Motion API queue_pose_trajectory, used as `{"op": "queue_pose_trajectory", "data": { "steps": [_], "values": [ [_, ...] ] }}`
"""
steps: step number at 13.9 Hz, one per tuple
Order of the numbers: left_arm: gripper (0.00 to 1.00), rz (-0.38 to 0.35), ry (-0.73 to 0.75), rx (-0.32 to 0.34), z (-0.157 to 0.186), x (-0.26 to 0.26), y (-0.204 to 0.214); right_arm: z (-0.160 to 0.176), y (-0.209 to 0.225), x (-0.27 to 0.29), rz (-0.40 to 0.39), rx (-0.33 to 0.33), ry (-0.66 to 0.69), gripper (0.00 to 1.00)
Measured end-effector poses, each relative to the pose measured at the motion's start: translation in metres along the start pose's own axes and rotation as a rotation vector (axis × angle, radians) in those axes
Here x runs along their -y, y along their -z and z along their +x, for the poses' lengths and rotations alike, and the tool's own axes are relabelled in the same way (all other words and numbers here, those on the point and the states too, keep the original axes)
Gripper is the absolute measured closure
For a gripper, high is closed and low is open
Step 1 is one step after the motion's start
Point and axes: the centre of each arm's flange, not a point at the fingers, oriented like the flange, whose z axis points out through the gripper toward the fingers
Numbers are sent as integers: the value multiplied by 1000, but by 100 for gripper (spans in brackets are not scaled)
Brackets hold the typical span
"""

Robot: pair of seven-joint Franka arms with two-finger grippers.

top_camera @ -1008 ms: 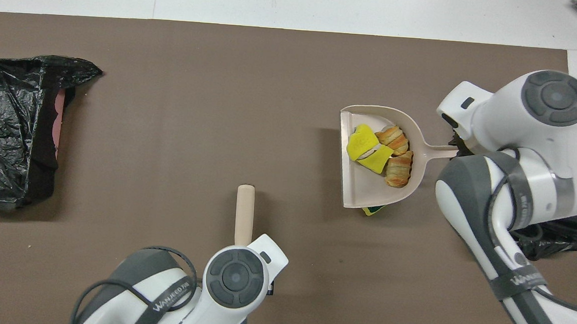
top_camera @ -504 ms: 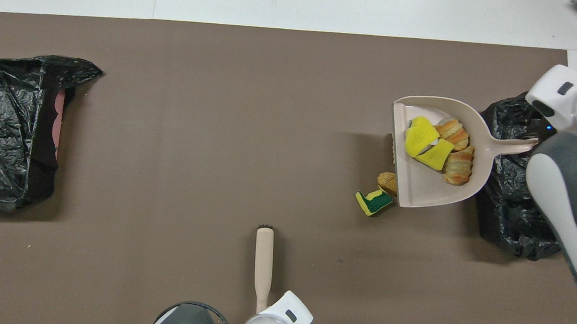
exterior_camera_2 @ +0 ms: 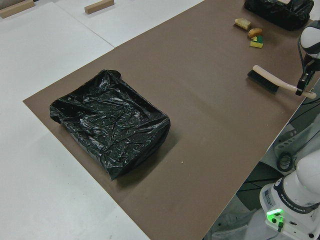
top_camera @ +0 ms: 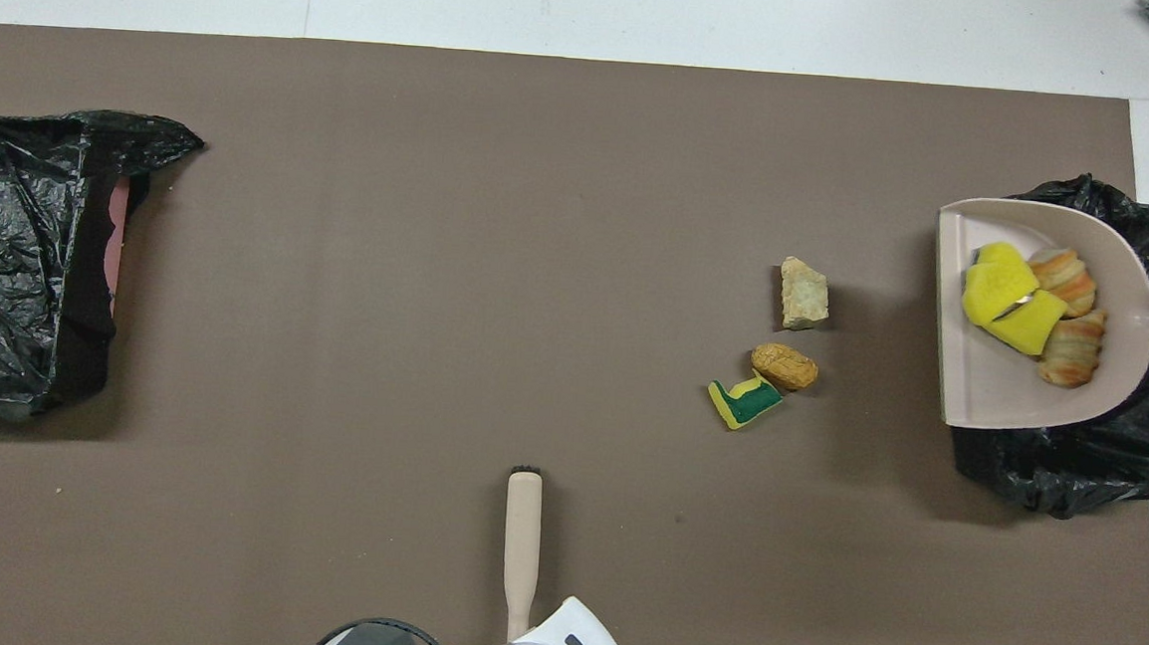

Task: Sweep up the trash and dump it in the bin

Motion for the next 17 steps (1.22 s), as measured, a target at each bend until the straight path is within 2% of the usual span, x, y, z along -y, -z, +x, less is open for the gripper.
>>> {"op": "queue_pose_trajectory", "data": {
  "steps": [1, 4, 7, 9, 10, 13, 17],
  "values": [
    [67, -1, -2, 2, 1, 1, 0, -14, 1, 2, -4, 45, -7, 68],
    [35, -9, -21, 6, 4, 3, 1, -43, 8, 1, -60, 200, -60, 68],
    [1, -50, -26, -8, 21, 4, 16, -48, 8, 1, -71, 328, -151, 68],
    [0, -102, -14, -31, 55, 11, 42, -42, 1, 0, -69, 395, -204, 68],
    [0, -104, -22, -63, 78, 20, 55, -36, -5, 0, -61, 416, -203, 68],
    [0, -54, -38, -173, 152, 64, 86, -18, -17, 3, -41, 504, -154, 68],
    [0, -49, -91, -242, 222, 128, 119, -5, -14, 20, -31, 608, -80, 68]
  ]
}}
